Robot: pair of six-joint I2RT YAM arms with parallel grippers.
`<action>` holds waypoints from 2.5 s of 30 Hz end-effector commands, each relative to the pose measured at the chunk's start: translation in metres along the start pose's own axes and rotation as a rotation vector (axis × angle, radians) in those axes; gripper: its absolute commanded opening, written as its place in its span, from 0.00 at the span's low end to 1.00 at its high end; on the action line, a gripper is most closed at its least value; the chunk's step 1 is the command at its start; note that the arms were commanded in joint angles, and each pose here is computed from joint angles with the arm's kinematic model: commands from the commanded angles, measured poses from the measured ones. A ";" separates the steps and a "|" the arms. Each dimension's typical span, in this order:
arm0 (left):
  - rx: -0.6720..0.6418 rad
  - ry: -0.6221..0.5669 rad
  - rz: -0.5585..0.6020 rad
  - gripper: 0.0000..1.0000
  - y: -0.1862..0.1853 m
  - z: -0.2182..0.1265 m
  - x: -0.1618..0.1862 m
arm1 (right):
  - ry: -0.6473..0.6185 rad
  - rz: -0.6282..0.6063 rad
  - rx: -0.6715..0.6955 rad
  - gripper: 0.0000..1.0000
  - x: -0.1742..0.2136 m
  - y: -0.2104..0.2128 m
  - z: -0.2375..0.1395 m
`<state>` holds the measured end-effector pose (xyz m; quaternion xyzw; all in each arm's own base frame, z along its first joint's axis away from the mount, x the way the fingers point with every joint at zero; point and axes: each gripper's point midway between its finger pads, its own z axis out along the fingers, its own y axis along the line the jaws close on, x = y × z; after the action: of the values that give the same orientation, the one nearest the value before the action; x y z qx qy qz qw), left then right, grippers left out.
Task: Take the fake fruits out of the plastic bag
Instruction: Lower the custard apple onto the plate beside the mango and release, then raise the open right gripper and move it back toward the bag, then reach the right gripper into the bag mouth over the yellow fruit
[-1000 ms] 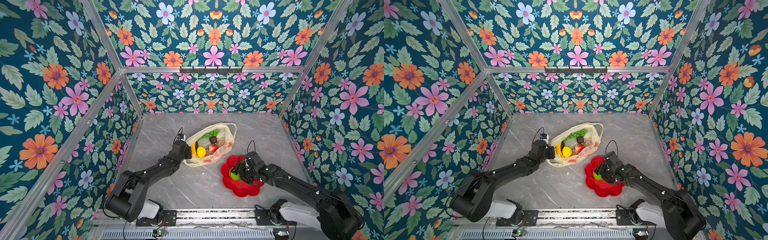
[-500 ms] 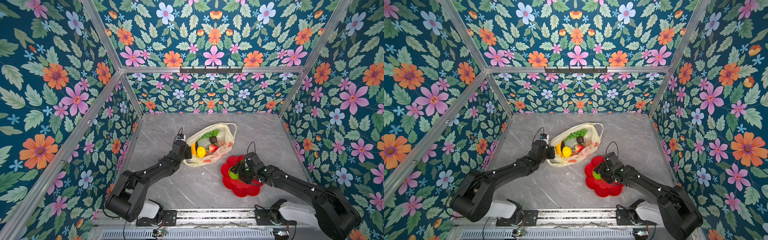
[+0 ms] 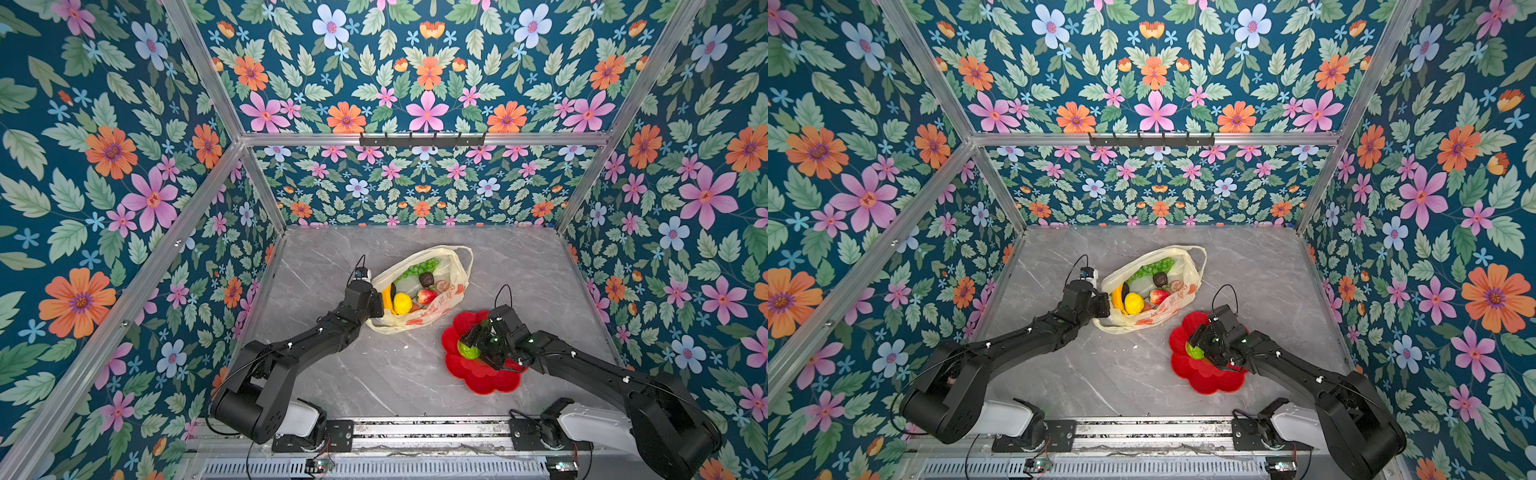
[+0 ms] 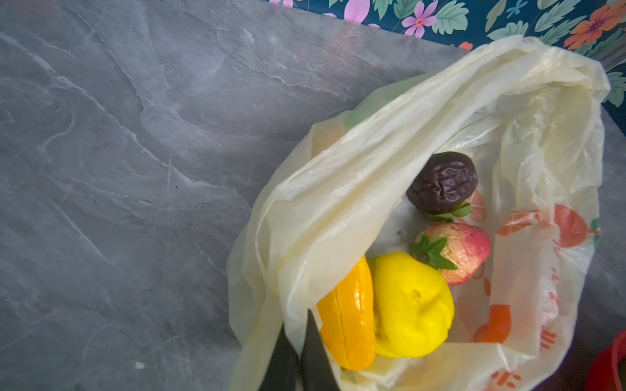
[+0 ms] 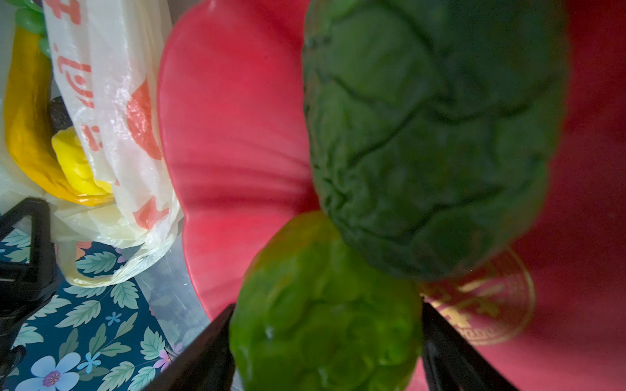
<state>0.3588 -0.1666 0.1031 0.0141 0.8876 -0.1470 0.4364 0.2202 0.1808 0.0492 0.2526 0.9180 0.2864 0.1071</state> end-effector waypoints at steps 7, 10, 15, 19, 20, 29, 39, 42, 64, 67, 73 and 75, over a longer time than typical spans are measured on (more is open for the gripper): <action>-0.003 -0.009 0.001 0.07 0.000 0.000 -0.003 | -0.012 0.006 0.040 0.86 0.001 -0.011 -0.005; -0.004 -0.008 0.001 0.08 0.000 0.000 -0.003 | -0.015 0.012 0.061 0.87 0.002 -0.016 -0.009; 0.001 -0.009 0.002 0.08 -0.001 0.000 -0.003 | -0.051 -0.021 0.093 0.86 -0.002 -0.018 -0.024; 0.004 -0.010 0.001 0.07 -0.002 0.000 -0.003 | -0.086 -0.059 0.113 0.86 -0.008 -0.015 -0.037; 0.004 -0.011 0.001 0.08 -0.002 -0.001 -0.004 | -0.095 -0.069 0.117 0.86 -0.010 -0.013 -0.040; 0.003 -0.015 0.000 0.07 -0.002 -0.002 -0.005 | -0.157 -0.226 0.124 0.83 -0.027 0.021 -0.068; -0.012 -0.028 -0.003 0.07 0.001 -0.004 -0.006 | -0.192 -0.631 0.058 0.74 -0.022 0.146 -0.059; -0.014 -0.032 -0.005 0.07 0.002 -0.006 -0.007 | -0.181 -0.734 0.018 0.70 -0.013 0.182 -0.045; -0.019 -0.030 -0.010 0.07 0.003 -0.006 -0.006 | -0.085 -1.034 -0.017 0.57 -0.003 0.250 0.098; -0.017 -0.028 -0.011 0.07 0.002 -0.005 -0.006 | -0.079 -1.037 -0.007 0.56 -0.003 0.250 0.104; -0.019 -0.029 -0.010 0.07 0.003 -0.005 -0.006 | -0.093 -1.051 0.079 0.57 -0.013 0.238 0.117; -0.019 -0.027 -0.009 0.07 0.003 -0.005 -0.006 | -0.091 -1.058 0.104 0.57 -0.015 0.233 0.120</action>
<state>0.3578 -0.1635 0.1093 0.0081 0.8833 -0.1428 0.4465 0.3653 0.4029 0.0932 -0.2227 0.9241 0.1634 0.2642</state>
